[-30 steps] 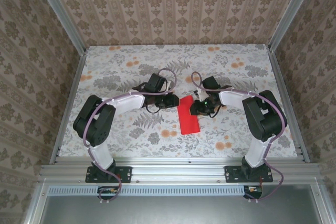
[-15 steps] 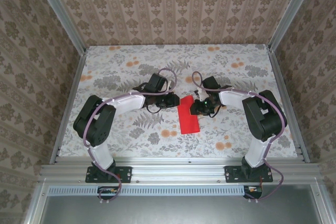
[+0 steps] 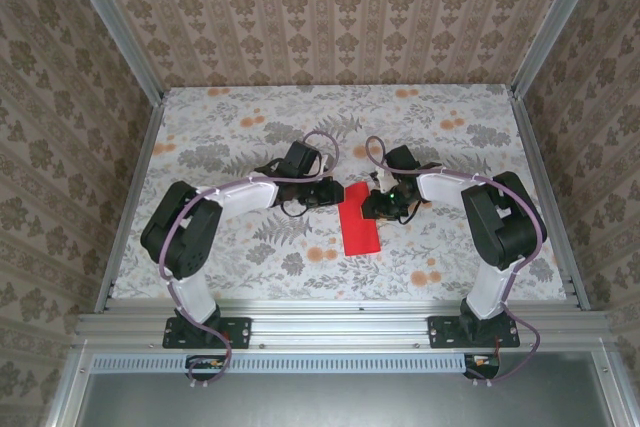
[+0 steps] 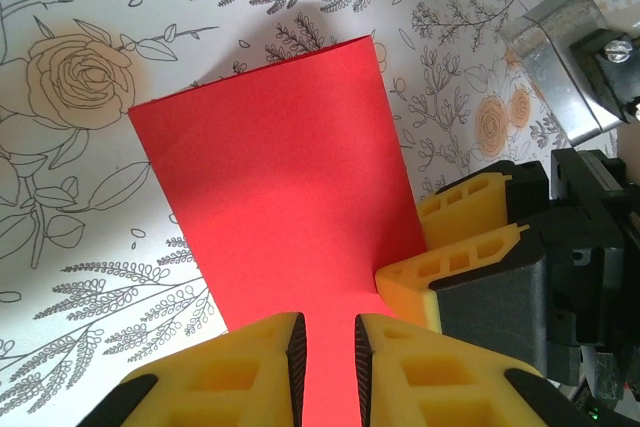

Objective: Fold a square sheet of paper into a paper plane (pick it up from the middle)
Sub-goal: Hold the square sheet of paper at the center of the table.

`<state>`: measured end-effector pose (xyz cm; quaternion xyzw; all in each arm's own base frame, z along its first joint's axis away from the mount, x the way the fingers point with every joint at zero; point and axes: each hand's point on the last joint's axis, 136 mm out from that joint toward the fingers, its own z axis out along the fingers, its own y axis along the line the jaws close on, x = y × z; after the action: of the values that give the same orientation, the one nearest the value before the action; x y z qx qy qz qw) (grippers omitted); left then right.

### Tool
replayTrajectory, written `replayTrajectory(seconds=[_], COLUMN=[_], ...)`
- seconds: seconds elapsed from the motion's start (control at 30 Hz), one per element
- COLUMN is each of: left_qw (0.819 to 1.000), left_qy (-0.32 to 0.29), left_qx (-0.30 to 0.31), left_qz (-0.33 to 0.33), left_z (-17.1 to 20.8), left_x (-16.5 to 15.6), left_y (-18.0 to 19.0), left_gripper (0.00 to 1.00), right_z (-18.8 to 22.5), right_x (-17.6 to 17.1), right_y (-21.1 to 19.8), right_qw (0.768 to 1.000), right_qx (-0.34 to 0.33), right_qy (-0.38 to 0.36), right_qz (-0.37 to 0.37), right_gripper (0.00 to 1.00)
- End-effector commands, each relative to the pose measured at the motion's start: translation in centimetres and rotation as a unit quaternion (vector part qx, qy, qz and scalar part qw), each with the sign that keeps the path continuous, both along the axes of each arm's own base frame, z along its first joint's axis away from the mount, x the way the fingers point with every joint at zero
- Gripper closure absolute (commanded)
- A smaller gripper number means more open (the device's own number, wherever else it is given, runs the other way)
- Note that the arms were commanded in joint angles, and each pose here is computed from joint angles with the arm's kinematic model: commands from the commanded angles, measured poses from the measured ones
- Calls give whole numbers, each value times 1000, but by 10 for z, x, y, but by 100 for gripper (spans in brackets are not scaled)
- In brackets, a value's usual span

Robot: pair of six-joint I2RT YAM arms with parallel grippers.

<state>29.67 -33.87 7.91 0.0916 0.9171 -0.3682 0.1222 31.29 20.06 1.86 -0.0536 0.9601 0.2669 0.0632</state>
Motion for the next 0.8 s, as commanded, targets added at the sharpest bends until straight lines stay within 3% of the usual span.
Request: replayTrajectory(seconds=[0.0, 0.77], left_qw=[1000, 999], left_qy=[8, 39], left_qx=[1, 23], left_qz=[1, -21], left_z=[-7, -43], left_x=[-3, -22], left_y=[-5, -27], left_gripper=[77, 86], right_z=[-15, -17], right_x=[-3, -5], right_y=[-5, -5], right_qw=[1000, 1000], right_qx=[-25, -26], right_qy=[12, 16], right_qz=[-8, -7], right_gripper=[66, 66])
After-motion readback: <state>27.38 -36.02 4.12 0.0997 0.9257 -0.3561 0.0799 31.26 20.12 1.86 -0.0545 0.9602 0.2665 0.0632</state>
